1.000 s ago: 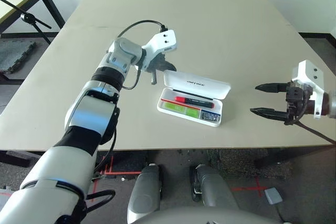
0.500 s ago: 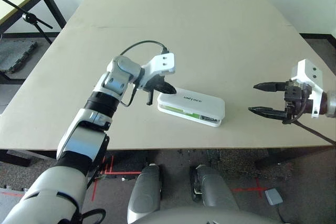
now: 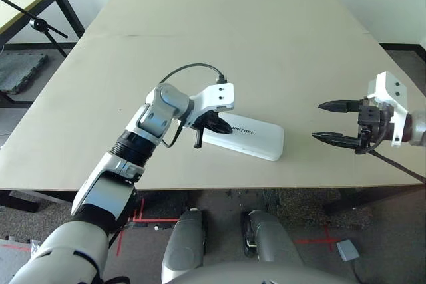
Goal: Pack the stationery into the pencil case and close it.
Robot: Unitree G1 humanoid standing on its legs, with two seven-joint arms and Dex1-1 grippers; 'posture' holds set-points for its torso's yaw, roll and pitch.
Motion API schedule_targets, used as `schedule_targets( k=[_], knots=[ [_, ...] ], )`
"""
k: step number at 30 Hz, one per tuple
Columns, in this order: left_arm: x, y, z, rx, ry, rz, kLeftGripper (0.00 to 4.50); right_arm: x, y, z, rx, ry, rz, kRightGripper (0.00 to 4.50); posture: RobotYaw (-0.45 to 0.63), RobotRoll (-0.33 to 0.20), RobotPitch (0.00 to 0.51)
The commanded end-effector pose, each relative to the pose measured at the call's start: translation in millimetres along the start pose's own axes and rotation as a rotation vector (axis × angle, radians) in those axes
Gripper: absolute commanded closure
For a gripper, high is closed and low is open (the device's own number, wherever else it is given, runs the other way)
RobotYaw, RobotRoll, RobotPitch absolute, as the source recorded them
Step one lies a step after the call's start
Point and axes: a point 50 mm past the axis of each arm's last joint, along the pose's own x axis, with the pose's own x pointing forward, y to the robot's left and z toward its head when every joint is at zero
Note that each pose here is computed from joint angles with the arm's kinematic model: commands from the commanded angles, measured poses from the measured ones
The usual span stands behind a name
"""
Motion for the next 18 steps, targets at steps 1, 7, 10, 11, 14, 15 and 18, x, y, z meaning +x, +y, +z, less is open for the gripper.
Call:
schedule_targets(
  k=[1,7,10,11,14,15,18],
  knots=[
    [11,-6,-16,-0.059,0.072,-0.027,4.49,4,1,0,-0.006,-0.003,0.008,0.0,0.15,0.0,0.096],
    [1,17,-5,-0.126,-0.05,0.179,4.12,9,1,-2,-0.001,-0.026,-0.016,0.0,0.15,0.0,0.098],
    [-10,31,-5,-0.197,-0.131,0.345,3.19,11,-1,-3,0.002,-0.046,-0.054,0.0,0.15,0.0,0.099],
    [-16,35,-8,-0.22,-0.152,0.406,2.76,12,-3,-4,0.008,-0.053,-0.076,0.0,0.15,0.0,0.099],
    [-39,44,-27,-0.323,-0.197,0.639,1.61,16,-12,-7,0.022,-0.088,-0.187,0.0,0.16,0.0,0.101],
    [-45,45,-34,-0.365,-0.216,0.709,1.23,17,-16,-8,0.03,-0.1,-0.233,0.0,0.16,0.0,0.101],
    [-62,46,-53,-0.428,-0.227,0.916,0.08,18,-30,-16,0.062,-0.111,-0.381,0.0,0.18,0.0,0.101]
  ],
)
